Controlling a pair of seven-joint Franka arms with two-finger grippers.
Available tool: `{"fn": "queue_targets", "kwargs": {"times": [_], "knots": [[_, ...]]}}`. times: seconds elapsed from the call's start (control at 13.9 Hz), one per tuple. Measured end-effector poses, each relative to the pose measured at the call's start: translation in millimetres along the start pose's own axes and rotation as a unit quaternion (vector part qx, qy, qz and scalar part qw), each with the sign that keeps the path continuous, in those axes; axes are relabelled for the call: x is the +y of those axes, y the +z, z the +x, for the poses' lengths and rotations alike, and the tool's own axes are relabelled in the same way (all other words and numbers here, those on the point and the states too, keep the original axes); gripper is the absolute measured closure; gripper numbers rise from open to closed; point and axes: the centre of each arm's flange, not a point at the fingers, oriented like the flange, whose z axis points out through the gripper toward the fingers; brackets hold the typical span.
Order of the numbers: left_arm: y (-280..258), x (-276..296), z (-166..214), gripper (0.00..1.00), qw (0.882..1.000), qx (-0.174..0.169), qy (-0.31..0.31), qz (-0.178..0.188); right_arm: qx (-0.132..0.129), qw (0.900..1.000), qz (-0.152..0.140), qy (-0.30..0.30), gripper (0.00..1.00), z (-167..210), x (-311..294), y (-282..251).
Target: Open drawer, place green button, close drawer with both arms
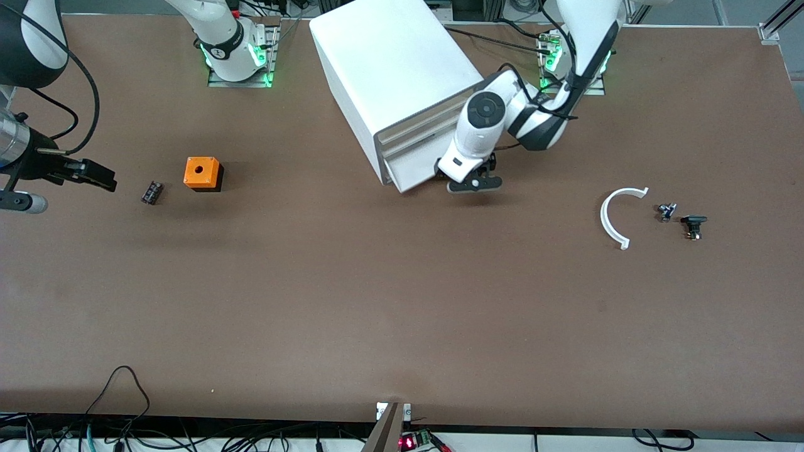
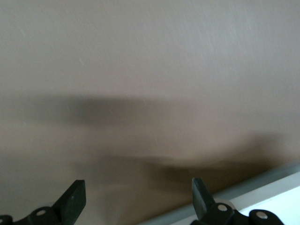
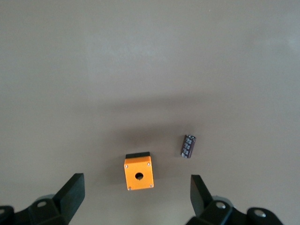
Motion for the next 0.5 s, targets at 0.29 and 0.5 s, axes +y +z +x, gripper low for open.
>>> {"fn": "queue_targets", "kwargs": {"times": [0.29, 0.5], "knots": [[7, 15, -31, 0.0, 0.999, -0.013, 0.029, 0.008, 0.002, 1.0, 0.003, -0.005, 0.0, -33, 2, -3], [-6, 8, -20, 0.0, 1.0, -0.002, 0.018, 0.001, 0.015, 0.999, 0.004, -0.029, 0.0, -37, 0, -7]]}}
